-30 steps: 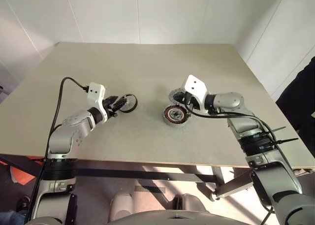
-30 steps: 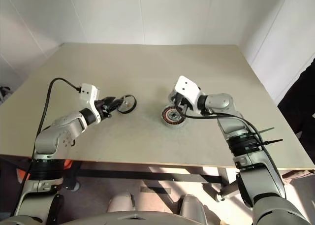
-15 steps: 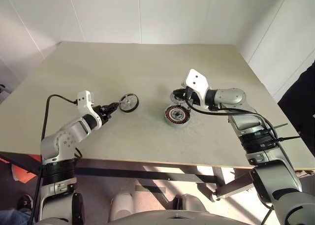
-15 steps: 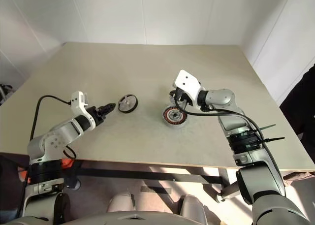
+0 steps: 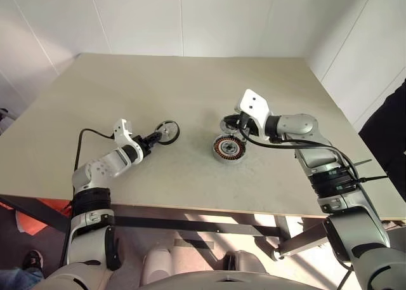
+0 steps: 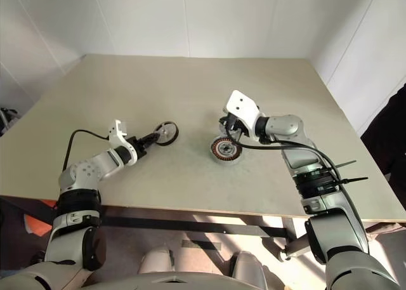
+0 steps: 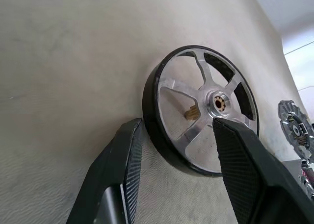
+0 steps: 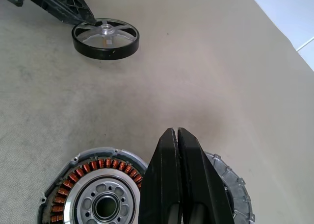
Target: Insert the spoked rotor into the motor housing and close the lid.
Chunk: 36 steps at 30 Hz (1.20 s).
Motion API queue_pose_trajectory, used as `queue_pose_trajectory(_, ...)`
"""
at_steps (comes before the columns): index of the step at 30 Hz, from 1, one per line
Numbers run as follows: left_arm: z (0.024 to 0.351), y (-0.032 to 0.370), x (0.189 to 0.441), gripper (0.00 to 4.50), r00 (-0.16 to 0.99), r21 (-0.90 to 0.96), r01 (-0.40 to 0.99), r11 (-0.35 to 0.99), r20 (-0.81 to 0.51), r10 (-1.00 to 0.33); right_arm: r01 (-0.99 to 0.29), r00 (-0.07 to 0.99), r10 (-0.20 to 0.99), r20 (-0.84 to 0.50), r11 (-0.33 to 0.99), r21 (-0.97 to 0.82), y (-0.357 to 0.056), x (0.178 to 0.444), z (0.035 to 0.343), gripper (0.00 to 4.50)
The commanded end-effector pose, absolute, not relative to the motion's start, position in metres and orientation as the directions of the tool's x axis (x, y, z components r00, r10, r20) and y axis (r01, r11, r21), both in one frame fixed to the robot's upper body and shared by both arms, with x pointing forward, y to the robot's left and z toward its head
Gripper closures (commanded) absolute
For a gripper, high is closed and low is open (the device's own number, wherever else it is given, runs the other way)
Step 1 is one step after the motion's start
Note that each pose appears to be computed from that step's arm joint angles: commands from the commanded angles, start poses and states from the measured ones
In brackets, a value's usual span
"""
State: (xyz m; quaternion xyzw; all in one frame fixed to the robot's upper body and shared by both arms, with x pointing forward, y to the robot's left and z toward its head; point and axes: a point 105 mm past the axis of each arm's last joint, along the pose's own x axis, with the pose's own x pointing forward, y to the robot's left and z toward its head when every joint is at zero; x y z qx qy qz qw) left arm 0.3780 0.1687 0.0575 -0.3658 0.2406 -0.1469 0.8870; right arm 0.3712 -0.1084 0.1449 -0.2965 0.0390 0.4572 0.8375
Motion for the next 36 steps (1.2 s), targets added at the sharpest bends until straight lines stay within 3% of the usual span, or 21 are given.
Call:
queue_pose_trajectory(1,0.073,0.155,0.389,2.11,0.841,-0.761,0.144,0.633,-0.242,-0.483,-0.758,0.596,0.753,-0.278,0.414,-0.503,-0.109,0.37,0.165,4.46)
queue_pose_trajectory(7,0.088,0.139,0.395,2.11,0.825,-0.788,0.223,0.573,-0.161,-0.542,-0.756,0.6,0.75,-0.279,0.417,-0.504,-0.109,0.371,0.164,4.46)
queue_pose_trajectory(13,0.084,0.138,0.394,2.11,0.821,-0.781,0.221,0.584,-0.174,-0.544,-0.751,0.609,0.743,-0.28,0.425,-0.505,-0.111,0.372,0.163,4.46)
queue_pose_trajectory(19,0.081,0.14,0.394,3.99,0.826,-0.788,0.205,0.581,-0.179,-0.534,-0.746,0.613,0.74,-0.275,0.429,-0.509,-0.111,0.374,0.164,4.5)
queue_pose_trajectory(20,0.081,0.14,0.393,4.09,0.825,-0.789,0.205,0.58,-0.179,-0.535,-0.746,0.614,0.74,-0.275,0.429,-0.509,-0.111,0.374,0.164,4.5)
queue_pose_trajectory(27,0.081,0.133,0.389,4.08,0.81,-0.803,0.221,0.553,-0.165,-0.563,-0.736,0.623,0.733,-0.272,0.432,-0.521,-0.112,0.376,0.166,4.5)
queue_pose_trajectory(36,0.127,0.104,0.376,4.08,0.73,-0.887,0.37,0.278,0.092,-0.677,-0.599,0.772,0.579,-0.263,0.525,-0.604,-0.155,0.404,0.177,4.5)
